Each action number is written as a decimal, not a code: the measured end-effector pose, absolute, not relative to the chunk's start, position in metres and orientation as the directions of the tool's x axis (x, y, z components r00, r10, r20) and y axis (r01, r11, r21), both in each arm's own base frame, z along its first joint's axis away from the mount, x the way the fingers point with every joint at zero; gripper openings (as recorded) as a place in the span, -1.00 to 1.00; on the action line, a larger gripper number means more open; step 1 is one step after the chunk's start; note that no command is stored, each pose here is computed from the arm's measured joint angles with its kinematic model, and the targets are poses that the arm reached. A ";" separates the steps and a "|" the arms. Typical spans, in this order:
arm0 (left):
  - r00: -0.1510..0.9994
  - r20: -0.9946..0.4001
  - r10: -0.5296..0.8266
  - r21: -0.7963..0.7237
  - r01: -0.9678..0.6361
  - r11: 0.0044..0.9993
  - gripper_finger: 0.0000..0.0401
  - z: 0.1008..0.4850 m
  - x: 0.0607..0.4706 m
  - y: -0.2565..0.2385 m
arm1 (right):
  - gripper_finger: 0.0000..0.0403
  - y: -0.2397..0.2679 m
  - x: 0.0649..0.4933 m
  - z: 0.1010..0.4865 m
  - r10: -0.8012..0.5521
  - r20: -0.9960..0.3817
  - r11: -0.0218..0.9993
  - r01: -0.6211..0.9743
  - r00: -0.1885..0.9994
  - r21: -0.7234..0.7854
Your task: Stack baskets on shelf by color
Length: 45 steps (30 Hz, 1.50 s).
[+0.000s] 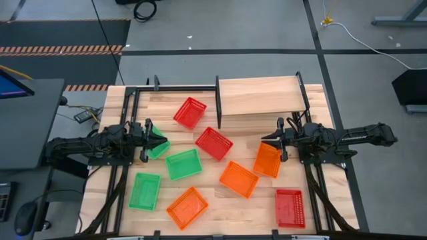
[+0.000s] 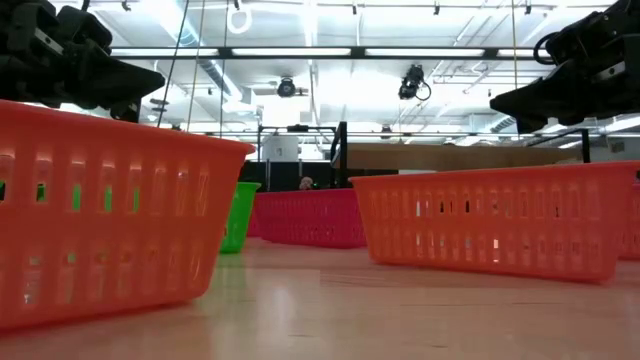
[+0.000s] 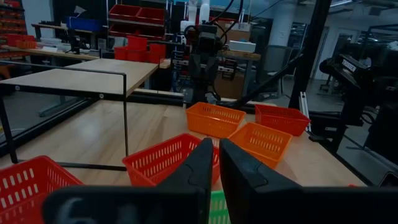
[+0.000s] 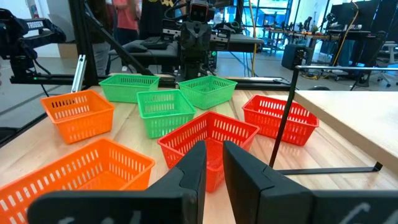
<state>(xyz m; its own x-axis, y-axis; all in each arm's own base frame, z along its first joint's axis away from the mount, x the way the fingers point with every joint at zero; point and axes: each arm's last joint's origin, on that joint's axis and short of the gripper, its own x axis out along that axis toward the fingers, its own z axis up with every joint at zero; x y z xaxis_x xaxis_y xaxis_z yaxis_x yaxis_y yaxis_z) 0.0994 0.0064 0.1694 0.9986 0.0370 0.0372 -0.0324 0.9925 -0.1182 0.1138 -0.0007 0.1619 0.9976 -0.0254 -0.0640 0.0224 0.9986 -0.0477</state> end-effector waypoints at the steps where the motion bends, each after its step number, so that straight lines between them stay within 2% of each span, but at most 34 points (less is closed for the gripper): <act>1: 0.999 0.037 0.037 -0.118 -0.032 0.992 -0.82 0.169 0.099 0.006 | -0.70 -0.001 0.114 0.162 -0.025 -0.064 0.999 0.022 0.998 -0.048; 4: 0.999 0.038 0.037 -0.131 -0.031 0.991 -0.80 0.169 0.099 0.006 | -0.70 -0.001 0.114 0.162 -0.025 -0.064 0.999 0.022 0.998 -0.047; 10: 0.999 0.040 0.037 -0.250 -0.026 0.968 -0.81 0.170 0.099 0.006 | -0.70 -0.001 0.114 0.162 -0.026 -0.064 0.999 0.023 0.998 -0.048; 18: 0.994 0.106 0.036 -0.243 -0.010 0.970 -0.83 0.176 0.099 0.006 | -0.70 -0.001 0.114 0.162 -0.026 -0.064 0.999 0.023 0.998 -0.048; 21: 0.985 0.167 0.037 -0.232 0.003 0.973 -0.78 0.184 0.098 0.006 | -0.70 -0.001 0.114 0.162 -0.026 -0.063 0.996 0.021 0.998 -0.085; 25: 0.985 0.161 0.057 -0.172 -0.029 0.985 -0.61 0.202 0.097 0.007 | -0.70 -0.001 0.114 0.162 -0.025 -0.062 0.997 0.021 0.998 -0.069; 31: 0.977 -0.134 0.164 -0.026 -0.169 0.985 -0.18 0.207 0.113 0.011 | -0.70 -0.001 0.114 0.162 -0.026 -0.060 0.999 0.023 0.998 -0.049; 37: 0.878 -0.419 0.231 0.103 -0.207 0.973 0.20 0.205 0.143 0.016 | -0.70 -0.001 0.114 0.167 -0.026 -0.012 0.999 0.025 1.000 -0.048; 40: 0.805 -0.519 0.287 0.186 -0.221 0.957 0.28 0.206 0.159 0.021 | -0.70 -0.001 0.114 0.172 -0.026 0.037 0.999 0.028 0.999 -0.047; 45: 0.701 -0.621 0.350 0.306 -0.194 0.932 0.25 0.213 0.191 0.040 | -0.70 -0.001 0.113 0.181 -0.026 0.134 0.999 0.032 0.991 -0.044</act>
<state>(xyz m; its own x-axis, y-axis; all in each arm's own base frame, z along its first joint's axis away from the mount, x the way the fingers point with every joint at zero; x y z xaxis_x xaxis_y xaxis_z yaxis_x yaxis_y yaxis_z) 0.1910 0.0400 0.2129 0.7010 0.3503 -0.6212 -0.1944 0.9319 0.3062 0.1131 -0.0008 0.1810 0.9907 -0.0259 0.1338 0.0320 0.9985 -0.0436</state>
